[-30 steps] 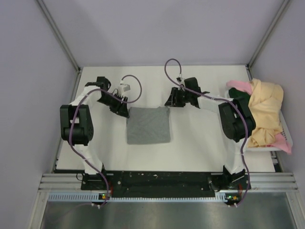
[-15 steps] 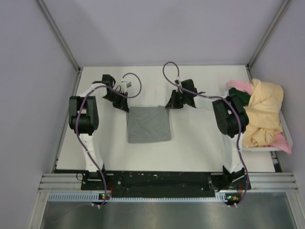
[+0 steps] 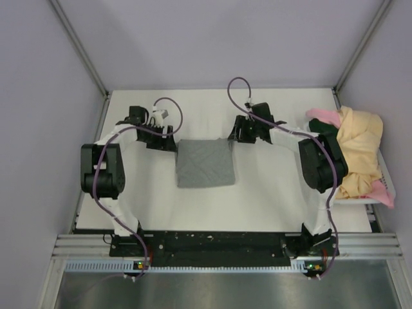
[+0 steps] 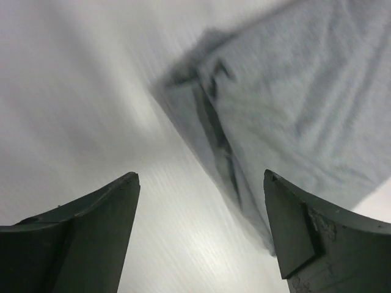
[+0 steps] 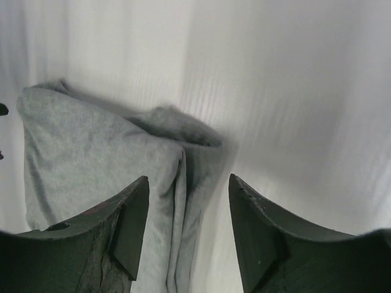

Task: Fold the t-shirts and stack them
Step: Put the neatly folded tshirt into the corner of the board with the left arm

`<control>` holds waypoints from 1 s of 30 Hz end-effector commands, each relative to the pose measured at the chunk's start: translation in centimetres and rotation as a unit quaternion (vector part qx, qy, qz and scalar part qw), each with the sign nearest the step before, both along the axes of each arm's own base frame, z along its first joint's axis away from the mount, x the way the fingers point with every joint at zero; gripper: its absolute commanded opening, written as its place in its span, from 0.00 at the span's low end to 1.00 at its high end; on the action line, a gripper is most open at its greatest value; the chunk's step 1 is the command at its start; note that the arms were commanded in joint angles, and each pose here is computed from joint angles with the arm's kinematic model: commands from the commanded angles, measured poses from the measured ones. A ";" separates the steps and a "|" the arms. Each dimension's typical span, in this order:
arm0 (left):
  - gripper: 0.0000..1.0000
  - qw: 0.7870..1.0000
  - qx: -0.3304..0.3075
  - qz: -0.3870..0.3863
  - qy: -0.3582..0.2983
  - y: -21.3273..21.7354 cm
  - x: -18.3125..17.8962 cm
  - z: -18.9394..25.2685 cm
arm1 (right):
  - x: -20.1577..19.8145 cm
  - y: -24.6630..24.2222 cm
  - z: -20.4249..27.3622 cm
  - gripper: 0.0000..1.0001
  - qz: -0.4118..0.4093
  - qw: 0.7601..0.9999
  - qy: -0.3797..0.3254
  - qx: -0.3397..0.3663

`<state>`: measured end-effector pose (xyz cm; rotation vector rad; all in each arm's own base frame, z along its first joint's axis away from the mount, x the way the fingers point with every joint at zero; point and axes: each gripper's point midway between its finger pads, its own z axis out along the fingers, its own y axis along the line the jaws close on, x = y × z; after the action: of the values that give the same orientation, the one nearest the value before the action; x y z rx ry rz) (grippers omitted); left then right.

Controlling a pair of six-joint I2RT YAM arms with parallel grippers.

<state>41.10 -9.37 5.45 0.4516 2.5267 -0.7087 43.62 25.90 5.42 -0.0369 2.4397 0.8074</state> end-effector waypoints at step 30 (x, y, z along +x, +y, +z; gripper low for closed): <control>0.00 0.999 -0.023 -0.037 0.028 2.4 -1.0 1.6 | -9.1 -8.4 9.9 0.61 -0.018 0.986 -0.145 -0.084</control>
<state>37.20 -12.25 4.97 0.4085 2.5731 -1.0031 34.96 19.04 14.05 -0.1352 2.2599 0.6174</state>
